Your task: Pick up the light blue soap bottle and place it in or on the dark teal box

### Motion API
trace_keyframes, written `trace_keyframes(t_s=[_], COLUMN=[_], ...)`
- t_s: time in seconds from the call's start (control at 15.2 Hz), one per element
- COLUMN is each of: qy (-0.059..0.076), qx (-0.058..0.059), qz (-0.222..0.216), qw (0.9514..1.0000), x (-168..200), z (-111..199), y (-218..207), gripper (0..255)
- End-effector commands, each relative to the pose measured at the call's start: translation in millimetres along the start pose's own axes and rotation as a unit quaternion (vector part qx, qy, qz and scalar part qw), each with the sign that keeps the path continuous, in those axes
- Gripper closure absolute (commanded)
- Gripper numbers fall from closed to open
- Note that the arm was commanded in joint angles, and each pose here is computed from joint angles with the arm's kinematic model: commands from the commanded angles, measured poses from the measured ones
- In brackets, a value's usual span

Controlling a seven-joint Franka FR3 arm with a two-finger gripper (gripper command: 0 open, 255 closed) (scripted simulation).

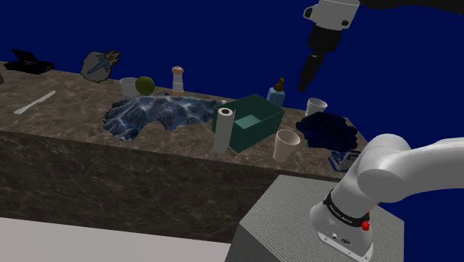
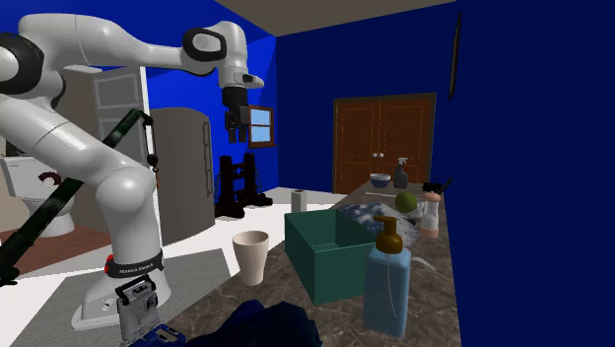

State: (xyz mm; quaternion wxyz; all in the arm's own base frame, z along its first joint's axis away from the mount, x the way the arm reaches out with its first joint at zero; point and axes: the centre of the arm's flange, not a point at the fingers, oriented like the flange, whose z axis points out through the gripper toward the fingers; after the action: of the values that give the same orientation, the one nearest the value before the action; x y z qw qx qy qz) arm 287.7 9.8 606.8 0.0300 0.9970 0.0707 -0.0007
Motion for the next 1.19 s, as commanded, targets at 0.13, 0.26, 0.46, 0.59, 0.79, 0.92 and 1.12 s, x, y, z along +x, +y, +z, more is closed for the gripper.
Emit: trace_keyframes(t_s=[0.13, 0.26, 0.46, 0.59, 0.79, 0.92, 1.12], qy=[0.0, 0.0, 0.0, 0.0, 0.0, 0.0, 0.001], qx=[0.002, 0.004, 0.006, 0.008, 0.011, 0.013, 0.015], qz=[0.0, 0.001, 0.002, 0.002, 0.003, 0.003, 0.004], qw=[1.0, 1.0, 1.0, 1.0, 0.9999, 0.9999, 0.9999], x=[10, 19, 33, 43, 57, 66, 81], z=[8, 16, 28, 36, 48, 57, 69], y=[24, 48, 84, 107, 143, 167, 202], gripper=[0, 0, 0, 0, 0, 0, 0])
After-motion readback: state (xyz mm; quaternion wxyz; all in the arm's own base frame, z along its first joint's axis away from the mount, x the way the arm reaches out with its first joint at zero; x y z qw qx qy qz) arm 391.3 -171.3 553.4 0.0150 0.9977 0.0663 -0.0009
